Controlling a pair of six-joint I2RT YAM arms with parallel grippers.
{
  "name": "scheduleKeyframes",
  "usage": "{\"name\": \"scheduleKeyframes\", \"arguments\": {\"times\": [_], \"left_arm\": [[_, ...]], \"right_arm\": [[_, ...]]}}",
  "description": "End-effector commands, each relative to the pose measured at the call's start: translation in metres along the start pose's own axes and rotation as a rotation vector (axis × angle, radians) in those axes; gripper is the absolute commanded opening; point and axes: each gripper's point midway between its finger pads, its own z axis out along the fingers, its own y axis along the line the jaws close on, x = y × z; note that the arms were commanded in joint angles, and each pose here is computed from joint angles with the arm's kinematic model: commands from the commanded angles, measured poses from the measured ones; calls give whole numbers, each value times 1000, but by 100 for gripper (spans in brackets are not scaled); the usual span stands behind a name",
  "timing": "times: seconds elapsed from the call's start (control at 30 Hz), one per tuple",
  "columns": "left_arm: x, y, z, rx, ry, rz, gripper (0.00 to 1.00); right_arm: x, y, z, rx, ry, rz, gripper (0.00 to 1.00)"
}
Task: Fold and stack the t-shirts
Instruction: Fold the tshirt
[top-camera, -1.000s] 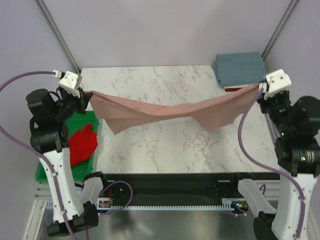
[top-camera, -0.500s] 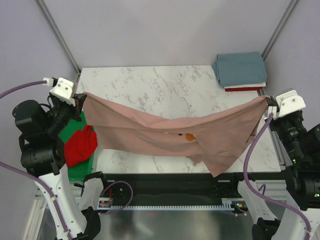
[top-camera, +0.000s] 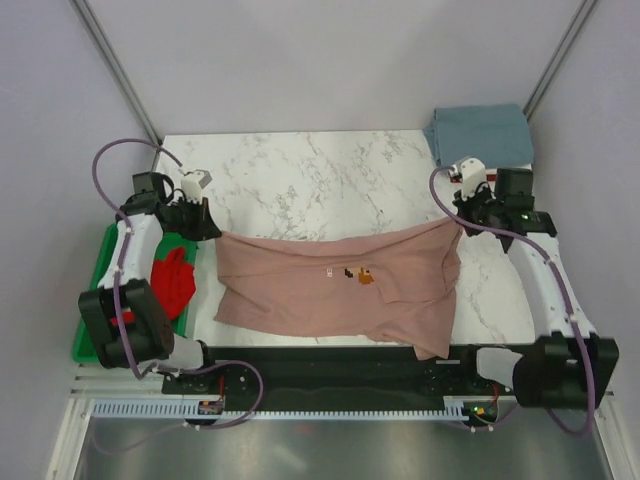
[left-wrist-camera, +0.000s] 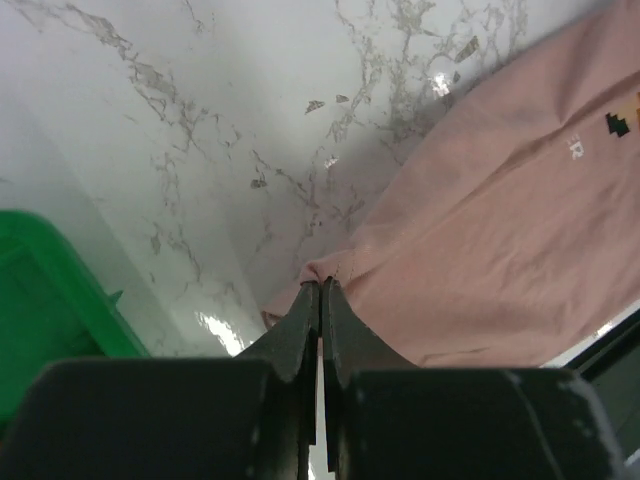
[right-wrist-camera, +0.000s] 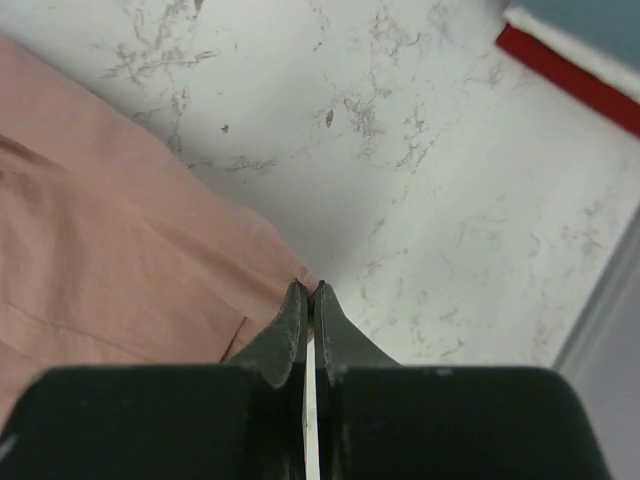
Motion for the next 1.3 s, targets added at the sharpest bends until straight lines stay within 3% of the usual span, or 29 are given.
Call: {"name": "scheduleKeyframes", "arguments": {"times": [0.0,0.27,0.63,1.07,1.27], "left_arm": [[-22,15,33,27,-44,68,2],[-47,85,97,-46,4,-43,2],[-77,157,149,-201,28,-47,2],[-107,181,184,-298,6,20,2],[-144,162,148,-293,-78,25,2]], "right_arm": [[-21,-23,46,13,-87,-9,0],[6,-63,172,-26,60,19,0],[-13,-119,271,39,54,51,0],[-18,-132,302,92,37,17,0],[-68,-141,265,128,-59,35,0]]}}
